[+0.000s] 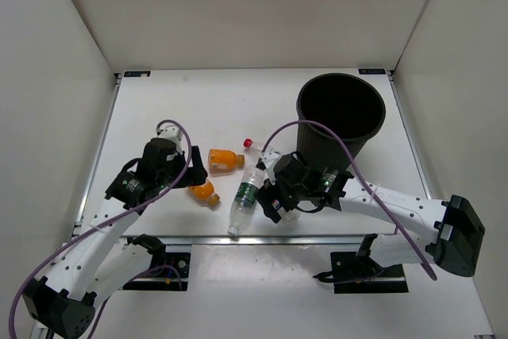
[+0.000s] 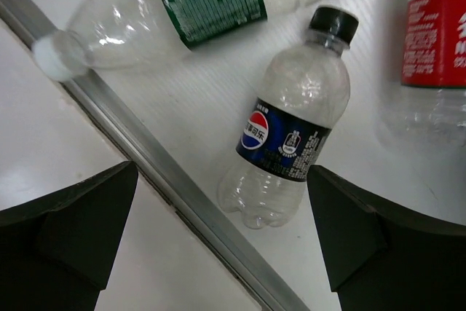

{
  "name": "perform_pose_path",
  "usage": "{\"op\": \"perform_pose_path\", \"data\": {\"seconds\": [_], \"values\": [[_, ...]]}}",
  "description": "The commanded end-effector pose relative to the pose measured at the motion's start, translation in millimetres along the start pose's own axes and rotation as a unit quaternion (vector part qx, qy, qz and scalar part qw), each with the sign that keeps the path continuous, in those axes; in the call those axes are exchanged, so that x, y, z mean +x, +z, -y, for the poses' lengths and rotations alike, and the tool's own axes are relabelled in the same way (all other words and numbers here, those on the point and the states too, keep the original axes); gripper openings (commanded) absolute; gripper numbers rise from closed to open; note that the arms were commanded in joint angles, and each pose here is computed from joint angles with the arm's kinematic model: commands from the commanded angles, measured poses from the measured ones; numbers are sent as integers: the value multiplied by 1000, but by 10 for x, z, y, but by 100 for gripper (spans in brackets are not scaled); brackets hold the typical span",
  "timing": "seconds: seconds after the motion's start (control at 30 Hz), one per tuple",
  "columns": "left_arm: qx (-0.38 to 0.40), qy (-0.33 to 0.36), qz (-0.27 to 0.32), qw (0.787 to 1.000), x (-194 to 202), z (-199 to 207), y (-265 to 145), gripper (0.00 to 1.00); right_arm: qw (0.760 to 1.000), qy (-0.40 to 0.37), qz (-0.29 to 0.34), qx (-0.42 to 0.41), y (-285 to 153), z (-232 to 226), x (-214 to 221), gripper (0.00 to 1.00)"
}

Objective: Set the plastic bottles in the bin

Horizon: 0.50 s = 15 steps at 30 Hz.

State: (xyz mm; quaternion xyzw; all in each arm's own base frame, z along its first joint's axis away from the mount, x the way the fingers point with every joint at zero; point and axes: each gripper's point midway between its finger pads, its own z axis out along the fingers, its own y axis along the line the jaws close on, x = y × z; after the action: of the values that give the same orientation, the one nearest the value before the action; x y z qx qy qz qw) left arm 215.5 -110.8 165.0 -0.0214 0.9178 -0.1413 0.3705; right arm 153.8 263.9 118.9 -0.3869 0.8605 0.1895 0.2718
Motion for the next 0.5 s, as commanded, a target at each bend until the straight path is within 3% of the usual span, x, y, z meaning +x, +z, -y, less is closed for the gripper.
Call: {"op": "perform_pose_path", "data": {"seconds": [0.0, 0.27, 0.33, 0.4, 0.47], "values": [[28, 12, -5, 1000, -9, 127, 74, 99, 999, 5, 25, 30, 115, 129, -7, 100], [37, 9, -24, 999, 164, 139, 153, 99, 997, -1, 29, 65, 453, 272, 241, 97], [39, 11, -24, 999, 187, 140, 153, 99, 997, 10, 21, 71, 505, 300, 293, 91], [44, 10, -17, 999, 163, 156, 132, 98, 996, 20, 16, 82, 502, 340, 326, 69], [45, 10, -16, 999, 176, 154, 131, 99, 996, 20, 13, 88, 497, 354, 399, 68]]}}
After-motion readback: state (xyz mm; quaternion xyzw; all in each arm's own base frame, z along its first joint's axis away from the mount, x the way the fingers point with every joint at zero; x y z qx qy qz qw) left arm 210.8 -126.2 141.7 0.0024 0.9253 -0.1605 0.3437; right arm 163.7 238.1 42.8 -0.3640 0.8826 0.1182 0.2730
